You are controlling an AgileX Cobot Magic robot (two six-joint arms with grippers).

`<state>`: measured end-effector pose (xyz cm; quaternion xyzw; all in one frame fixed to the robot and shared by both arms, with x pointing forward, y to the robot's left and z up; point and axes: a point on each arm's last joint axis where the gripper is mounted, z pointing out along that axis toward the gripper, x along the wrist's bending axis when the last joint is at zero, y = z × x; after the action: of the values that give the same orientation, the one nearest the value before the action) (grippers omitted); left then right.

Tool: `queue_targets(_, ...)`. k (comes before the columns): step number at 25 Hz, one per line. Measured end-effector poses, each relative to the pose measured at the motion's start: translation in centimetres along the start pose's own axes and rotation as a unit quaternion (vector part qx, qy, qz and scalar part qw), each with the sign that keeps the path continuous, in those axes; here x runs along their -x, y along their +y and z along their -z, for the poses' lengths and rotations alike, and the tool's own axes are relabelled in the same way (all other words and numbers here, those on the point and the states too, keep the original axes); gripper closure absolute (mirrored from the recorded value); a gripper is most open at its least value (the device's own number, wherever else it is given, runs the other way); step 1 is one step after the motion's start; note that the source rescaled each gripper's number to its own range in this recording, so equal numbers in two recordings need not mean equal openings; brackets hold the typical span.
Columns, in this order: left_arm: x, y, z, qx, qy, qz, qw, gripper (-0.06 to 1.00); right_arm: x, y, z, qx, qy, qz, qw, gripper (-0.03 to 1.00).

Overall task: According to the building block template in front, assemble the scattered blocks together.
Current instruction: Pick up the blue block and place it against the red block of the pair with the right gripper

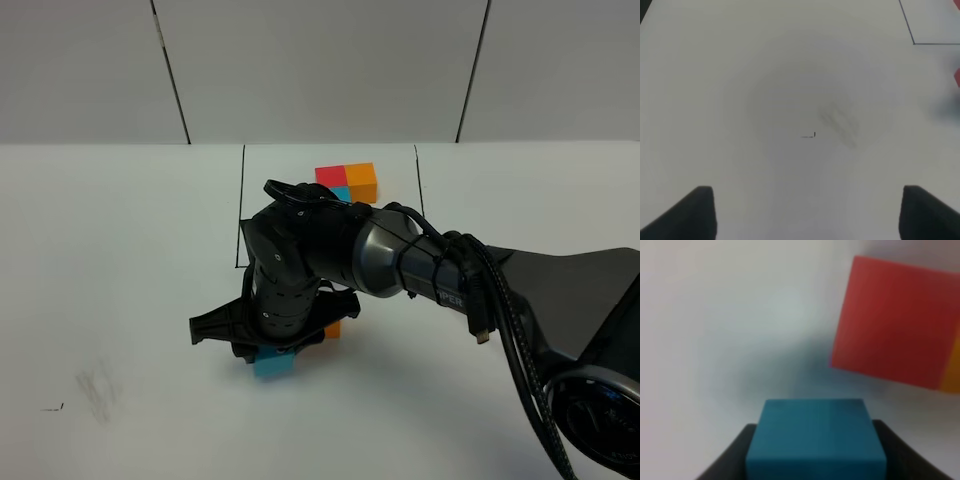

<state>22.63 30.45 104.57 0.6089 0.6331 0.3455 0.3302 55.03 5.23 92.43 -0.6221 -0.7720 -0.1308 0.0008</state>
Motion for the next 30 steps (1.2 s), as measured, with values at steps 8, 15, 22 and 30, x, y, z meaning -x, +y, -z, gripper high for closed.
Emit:
queue_targets(8,0.0,0.0,0.0,0.000,-0.001,-0.006,1.000,0.09,0.4,0.0,-0.2,0.003,-0.022,0.002,1.000,0.97)
queue_targets(15,0.0,0.0,0.0,0.000,-0.001,-0.007,1.000,0.09,0.8,-0.6,-3.0,-0.034,-0.042,0.003,0.999,0.97)
queue_targets(22,0.0,0.0,0.0,0.000,-0.001,-0.007,1.000,0.09,0.4,-0.1,-2.9,-0.025,-0.031,0.001,0.999,0.97)
queue_targets(30,0.0,0.0,0.0,0.000,-0.001,-0.007,1.000,0.09,0.0,0.6,-2.6,-0.007,-0.030,0.009,0.999,0.97)
